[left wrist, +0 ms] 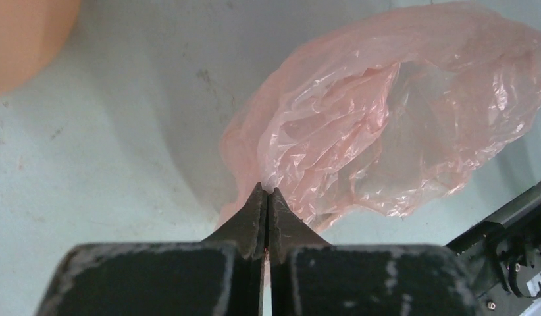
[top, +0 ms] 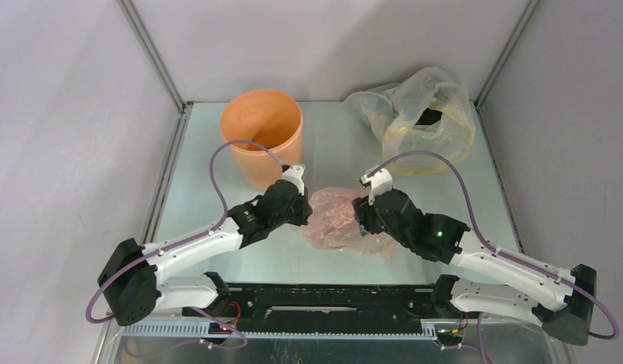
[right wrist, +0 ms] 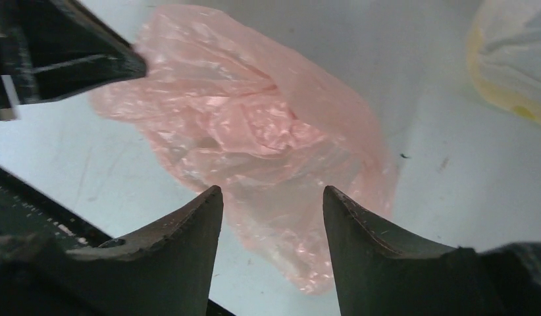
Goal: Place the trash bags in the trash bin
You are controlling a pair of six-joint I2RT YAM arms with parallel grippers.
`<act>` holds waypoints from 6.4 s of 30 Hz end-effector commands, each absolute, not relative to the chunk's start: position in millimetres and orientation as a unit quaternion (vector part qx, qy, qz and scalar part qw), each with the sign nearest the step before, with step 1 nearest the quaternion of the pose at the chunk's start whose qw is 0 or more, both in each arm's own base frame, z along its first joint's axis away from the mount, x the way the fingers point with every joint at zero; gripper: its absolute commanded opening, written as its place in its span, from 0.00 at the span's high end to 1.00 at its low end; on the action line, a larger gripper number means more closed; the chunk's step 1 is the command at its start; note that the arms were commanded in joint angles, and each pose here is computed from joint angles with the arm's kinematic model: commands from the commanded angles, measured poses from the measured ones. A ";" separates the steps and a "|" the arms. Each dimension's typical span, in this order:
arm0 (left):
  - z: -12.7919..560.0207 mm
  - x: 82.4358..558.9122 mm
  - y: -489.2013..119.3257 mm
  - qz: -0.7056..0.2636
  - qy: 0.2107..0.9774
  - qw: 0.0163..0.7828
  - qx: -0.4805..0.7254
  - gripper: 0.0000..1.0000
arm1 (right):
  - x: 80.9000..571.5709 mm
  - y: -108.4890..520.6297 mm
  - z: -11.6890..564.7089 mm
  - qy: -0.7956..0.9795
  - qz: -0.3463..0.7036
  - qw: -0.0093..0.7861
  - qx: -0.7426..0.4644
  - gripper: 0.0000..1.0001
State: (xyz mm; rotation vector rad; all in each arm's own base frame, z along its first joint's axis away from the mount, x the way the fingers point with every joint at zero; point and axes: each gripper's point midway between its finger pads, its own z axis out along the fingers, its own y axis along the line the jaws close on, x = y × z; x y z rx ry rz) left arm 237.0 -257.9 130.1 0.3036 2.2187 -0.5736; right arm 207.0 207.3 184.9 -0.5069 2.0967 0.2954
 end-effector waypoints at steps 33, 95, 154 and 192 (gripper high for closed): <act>158.1 196.4 -301.1 -0.375 0.840 0.388 0.053 0.97 | 260.7 271.6 51.0 0.906 0.192 0.374 -0.046 0.88; 172.5 184.6 -220.6 -0.417 0.738 0.529 0.040 0.00 | 227.4 193.4 221.7 0.780 0.439 0.264 0.361 1.00; 76.7 195.9 -237.2 -0.232 0.826 0.503 0.109 1.00 | 263.5 109.3 329.4 0.589 0.567 0.358 0.451 1.00; 156.0 231.6 -163.6 -0.142 0.858 0.492 0.038 1.00 | 207.7 161.1 176.6 0.870 0.244 0.424 -0.066 0.01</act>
